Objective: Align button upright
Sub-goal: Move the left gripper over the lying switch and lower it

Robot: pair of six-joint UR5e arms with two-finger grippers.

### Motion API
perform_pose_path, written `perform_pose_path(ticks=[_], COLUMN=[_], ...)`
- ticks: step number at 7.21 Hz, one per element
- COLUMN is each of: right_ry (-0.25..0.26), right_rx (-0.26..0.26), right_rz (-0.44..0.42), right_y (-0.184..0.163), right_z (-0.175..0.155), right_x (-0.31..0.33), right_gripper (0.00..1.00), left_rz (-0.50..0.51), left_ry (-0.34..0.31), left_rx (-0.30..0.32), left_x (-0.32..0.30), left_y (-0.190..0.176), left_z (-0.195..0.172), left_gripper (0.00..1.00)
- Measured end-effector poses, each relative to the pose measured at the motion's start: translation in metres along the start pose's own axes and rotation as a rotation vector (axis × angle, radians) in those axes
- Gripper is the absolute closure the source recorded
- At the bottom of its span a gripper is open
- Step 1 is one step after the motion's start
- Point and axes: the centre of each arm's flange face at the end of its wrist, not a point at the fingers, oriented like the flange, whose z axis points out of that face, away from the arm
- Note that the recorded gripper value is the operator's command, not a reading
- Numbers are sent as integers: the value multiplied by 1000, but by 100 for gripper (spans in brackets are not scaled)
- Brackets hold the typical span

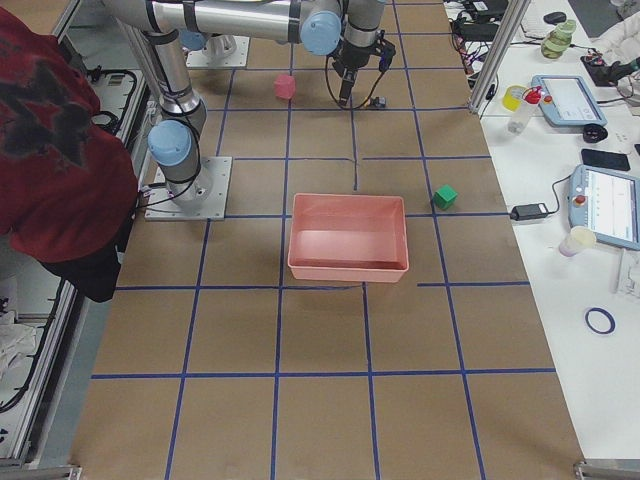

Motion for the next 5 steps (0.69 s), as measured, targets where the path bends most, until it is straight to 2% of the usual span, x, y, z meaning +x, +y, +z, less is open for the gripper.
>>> perform_pose_path(ticks=[2, 5], right_ry=[-3, -3], right_rx=[7, 2], right_rz=[5, 6], right_y=[0, 0], right_z=[-4, -2], right_x=[0, -1], right_gripper=[0, 0], left_rz=[-9, -86], left_ry=[-31, -70], left_rx=[7, 8], left_x=[7, 10], left_y=[0, 0], left_z=[27, 61], left_gripper=[0, 1])
